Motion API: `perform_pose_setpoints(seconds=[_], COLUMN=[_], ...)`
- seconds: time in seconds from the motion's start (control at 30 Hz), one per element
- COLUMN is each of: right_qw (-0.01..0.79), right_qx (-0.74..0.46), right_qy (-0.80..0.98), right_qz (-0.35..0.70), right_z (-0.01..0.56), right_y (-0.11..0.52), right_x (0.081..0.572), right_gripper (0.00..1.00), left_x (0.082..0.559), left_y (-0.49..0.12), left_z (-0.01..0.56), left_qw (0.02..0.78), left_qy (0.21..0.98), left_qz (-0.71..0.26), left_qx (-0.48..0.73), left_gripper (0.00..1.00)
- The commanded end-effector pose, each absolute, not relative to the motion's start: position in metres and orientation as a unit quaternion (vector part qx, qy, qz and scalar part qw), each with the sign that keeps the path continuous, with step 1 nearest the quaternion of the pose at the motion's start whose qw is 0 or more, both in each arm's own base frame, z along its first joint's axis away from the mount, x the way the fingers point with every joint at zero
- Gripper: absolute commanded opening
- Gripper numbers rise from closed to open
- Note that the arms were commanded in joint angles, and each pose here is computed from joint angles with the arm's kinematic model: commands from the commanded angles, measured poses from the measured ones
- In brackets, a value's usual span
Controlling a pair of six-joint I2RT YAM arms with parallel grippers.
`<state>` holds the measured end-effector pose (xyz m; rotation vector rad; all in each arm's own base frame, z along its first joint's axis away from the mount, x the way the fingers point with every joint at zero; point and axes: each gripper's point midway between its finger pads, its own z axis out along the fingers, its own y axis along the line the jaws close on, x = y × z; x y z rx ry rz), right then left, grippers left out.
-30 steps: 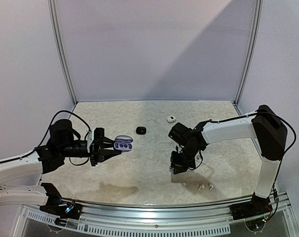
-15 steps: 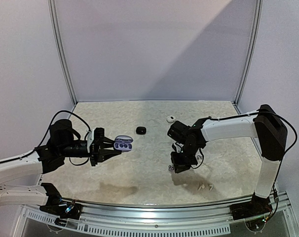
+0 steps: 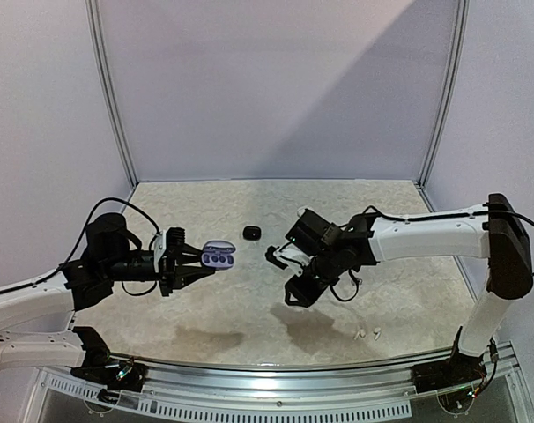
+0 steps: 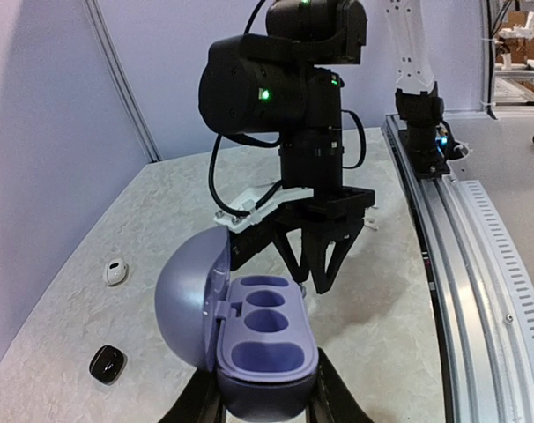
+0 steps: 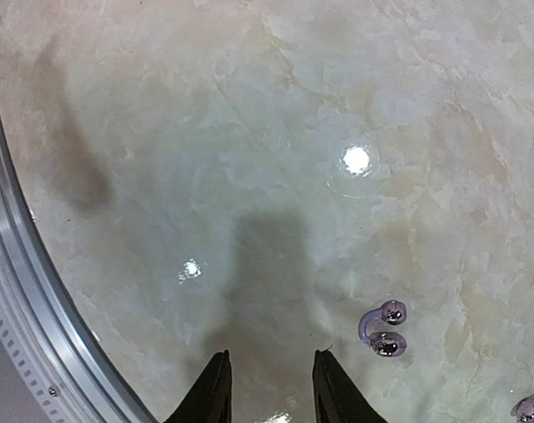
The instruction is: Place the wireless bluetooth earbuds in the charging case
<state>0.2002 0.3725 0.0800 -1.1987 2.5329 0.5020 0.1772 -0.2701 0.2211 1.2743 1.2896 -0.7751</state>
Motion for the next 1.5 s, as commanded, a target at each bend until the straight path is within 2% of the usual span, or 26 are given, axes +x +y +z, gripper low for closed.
perform_pose_setpoints(seconds=[0.0, 0.13, 0.33, 0.63, 1.47], right_qw=[0.125, 0.108, 0.105, 0.098, 0.1], right_qx=[-0.498, -0.515, -0.51, -0.509, -0.511], right_qy=[0.846, 0.842, 0.847, 0.852, 0.852], right_qz=[0.142, 0.122, 0.105, 0.066, 0.045], right_z=[0.051, 0.035, 0.028, 0.018, 0.017], right_y=[0.369, 0.359, 0.354, 0.336, 0.329], right_x=[0.196, 0.194, 0.199, 0.21, 0.24], right_gripper=[0.32, 0.31, 0.36, 0.34, 0.31], left_x=[0.177, 0.178, 0.18, 0.182, 0.183], left_y=[-0.266, -0.265, -0.266, -0.267, -0.265], left_z=[0.212, 0.21, 0.21, 0.21, 0.207], left_qw=[0.549, 0.547, 0.545, 0.544, 0.541], left_qy=[0.553, 0.557, 0.557, 0.558, 0.562], left_qz=[-0.318, -0.316, -0.317, -0.317, -0.315], left_qx=[0.54, 0.539, 0.54, 0.541, 0.541], left_gripper=[0.0, 0.0, 0.0, 0.0, 0.0])
